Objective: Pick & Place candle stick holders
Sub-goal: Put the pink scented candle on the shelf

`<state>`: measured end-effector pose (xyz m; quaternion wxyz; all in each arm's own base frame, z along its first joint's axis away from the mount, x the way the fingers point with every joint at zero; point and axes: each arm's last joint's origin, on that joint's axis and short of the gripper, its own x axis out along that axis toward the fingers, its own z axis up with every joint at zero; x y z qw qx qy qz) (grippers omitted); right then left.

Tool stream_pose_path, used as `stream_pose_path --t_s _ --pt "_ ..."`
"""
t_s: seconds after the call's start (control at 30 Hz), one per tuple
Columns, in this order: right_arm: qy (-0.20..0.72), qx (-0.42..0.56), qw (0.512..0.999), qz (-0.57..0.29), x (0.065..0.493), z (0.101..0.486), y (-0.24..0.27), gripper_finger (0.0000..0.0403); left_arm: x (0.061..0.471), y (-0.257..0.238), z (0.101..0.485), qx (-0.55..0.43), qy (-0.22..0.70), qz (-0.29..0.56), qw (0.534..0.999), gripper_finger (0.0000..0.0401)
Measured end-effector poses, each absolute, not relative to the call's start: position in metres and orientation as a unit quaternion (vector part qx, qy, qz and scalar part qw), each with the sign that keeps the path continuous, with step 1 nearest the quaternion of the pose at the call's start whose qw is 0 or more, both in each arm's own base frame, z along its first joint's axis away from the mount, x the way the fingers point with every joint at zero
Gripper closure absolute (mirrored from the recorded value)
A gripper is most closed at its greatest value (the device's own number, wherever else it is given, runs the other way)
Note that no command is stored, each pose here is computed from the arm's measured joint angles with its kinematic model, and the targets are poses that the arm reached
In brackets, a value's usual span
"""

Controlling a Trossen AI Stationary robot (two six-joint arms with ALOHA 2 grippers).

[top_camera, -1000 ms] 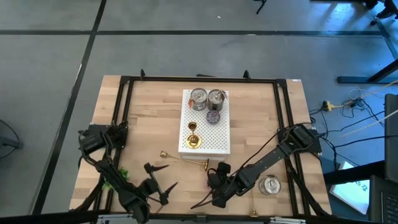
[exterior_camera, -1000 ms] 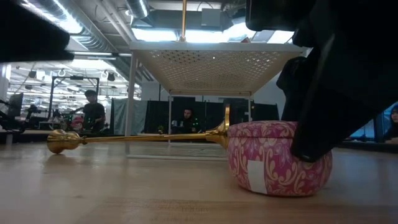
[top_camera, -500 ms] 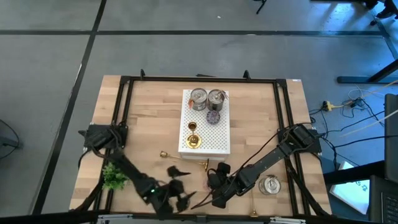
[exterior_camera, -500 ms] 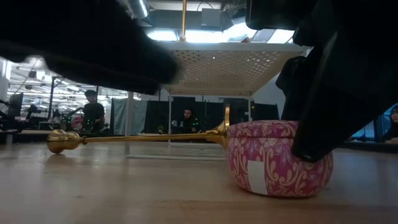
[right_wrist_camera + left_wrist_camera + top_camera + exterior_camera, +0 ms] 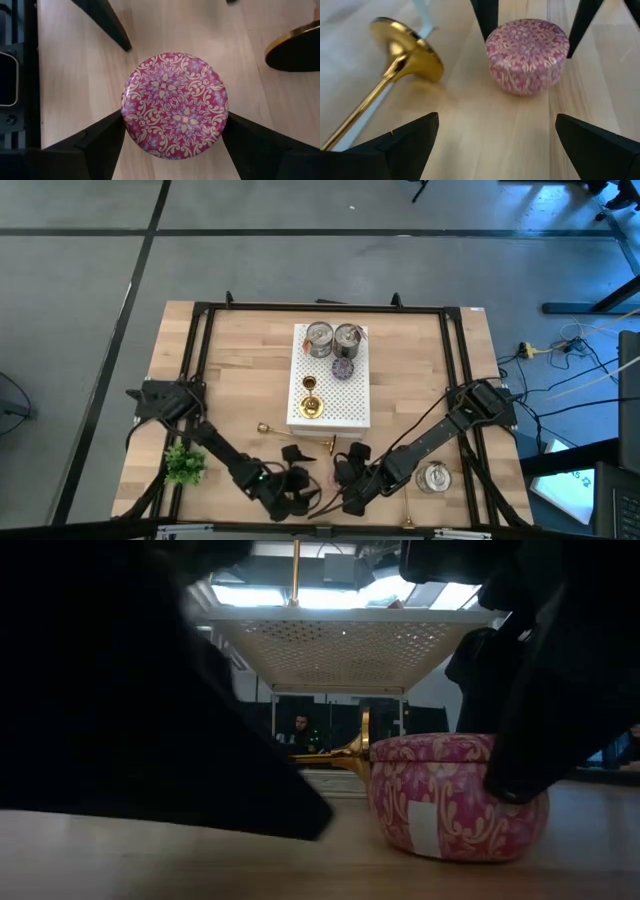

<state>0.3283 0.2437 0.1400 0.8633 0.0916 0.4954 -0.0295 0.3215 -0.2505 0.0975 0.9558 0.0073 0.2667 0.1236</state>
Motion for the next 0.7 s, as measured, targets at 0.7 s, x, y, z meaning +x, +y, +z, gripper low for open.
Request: stream_pose_path --t_s 0.7 --pt "0.482 0.063 0.874 0.003 0.33 0.15 0.254 0.0088 0.332 -0.249 0.098 0.005 0.259 0.087 0.962 0.0001"
